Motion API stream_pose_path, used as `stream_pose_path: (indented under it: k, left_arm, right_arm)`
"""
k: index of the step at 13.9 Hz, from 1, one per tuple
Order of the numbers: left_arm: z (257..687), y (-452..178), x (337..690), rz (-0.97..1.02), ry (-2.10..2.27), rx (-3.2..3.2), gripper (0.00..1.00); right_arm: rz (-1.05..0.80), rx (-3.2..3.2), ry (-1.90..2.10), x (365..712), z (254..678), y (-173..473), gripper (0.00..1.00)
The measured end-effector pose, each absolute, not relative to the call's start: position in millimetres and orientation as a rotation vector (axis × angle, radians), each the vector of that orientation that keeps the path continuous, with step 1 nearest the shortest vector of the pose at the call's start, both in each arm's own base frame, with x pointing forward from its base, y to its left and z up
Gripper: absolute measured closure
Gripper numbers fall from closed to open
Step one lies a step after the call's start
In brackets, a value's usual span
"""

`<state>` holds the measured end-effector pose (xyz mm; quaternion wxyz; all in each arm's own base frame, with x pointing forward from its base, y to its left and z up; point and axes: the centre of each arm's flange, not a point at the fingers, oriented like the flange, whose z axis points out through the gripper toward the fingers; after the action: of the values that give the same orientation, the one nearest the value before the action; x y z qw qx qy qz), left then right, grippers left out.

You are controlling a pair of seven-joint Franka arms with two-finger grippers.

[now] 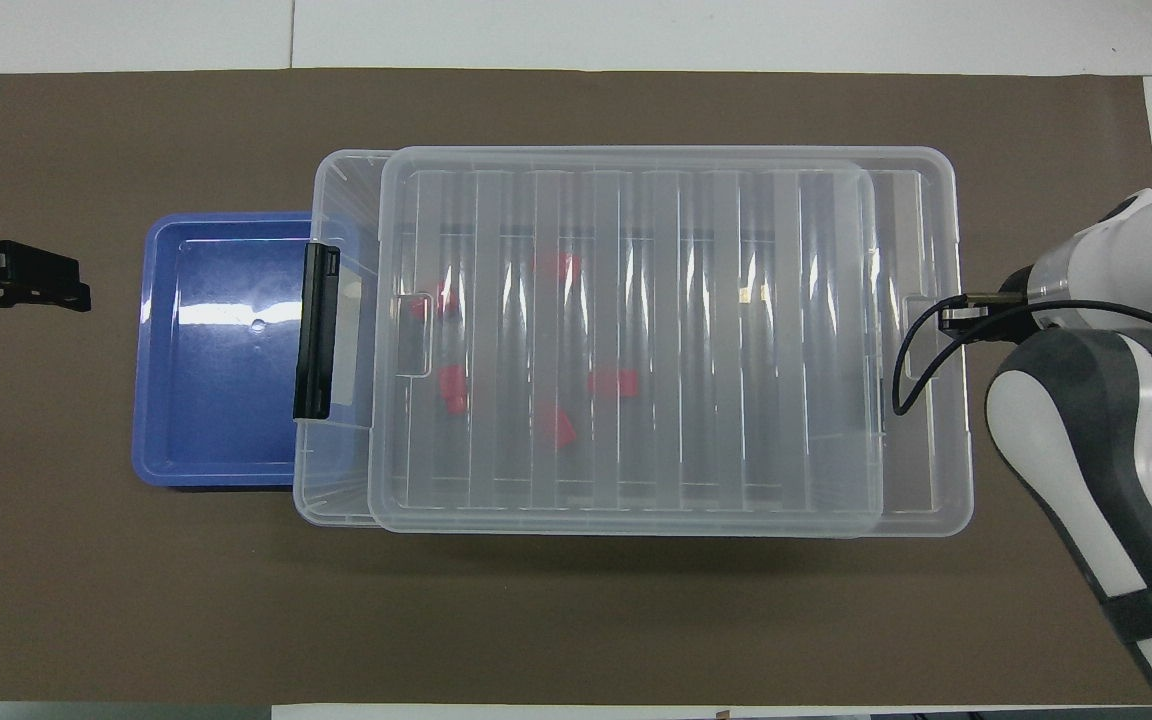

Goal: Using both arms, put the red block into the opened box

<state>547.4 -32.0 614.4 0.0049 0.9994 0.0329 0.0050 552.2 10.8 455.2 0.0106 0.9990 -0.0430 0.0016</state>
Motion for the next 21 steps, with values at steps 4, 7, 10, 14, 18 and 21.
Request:
stream_pose_path:
  k: [4,7,10,14,18,21]
  left_arm:
    - [614,-32,547,0.016,0.103,3.13,0.0]
    - [614,-32,547,0.015,0.103,3.13,0.0]
    - [614,-32,547,0.015,0.103,3.13,0.0]
    - [614,-32,547,0.016,0.103,3.13,0.0]
    - [614,-32,547,0.016,0.103,3.13,0.0]
    - [614,-32,547,0.016,0.103,3.13,0.0]
  right_arm:
    - [0.006,3.117,-0.14,552,455,18,0.99]
    - [0.005,3.117,-0.15,551,455,34,0.99]
    - [0.006,3.117,-0.146,551,455,38,0.99]
    - [0.006,3.117,-0.146,551,455,38,0.99]
    - [0.006,3.117,-0.146,551,455,38,0.99]
    - [0.006,3.117,-0.146,551,455,38,0.99]
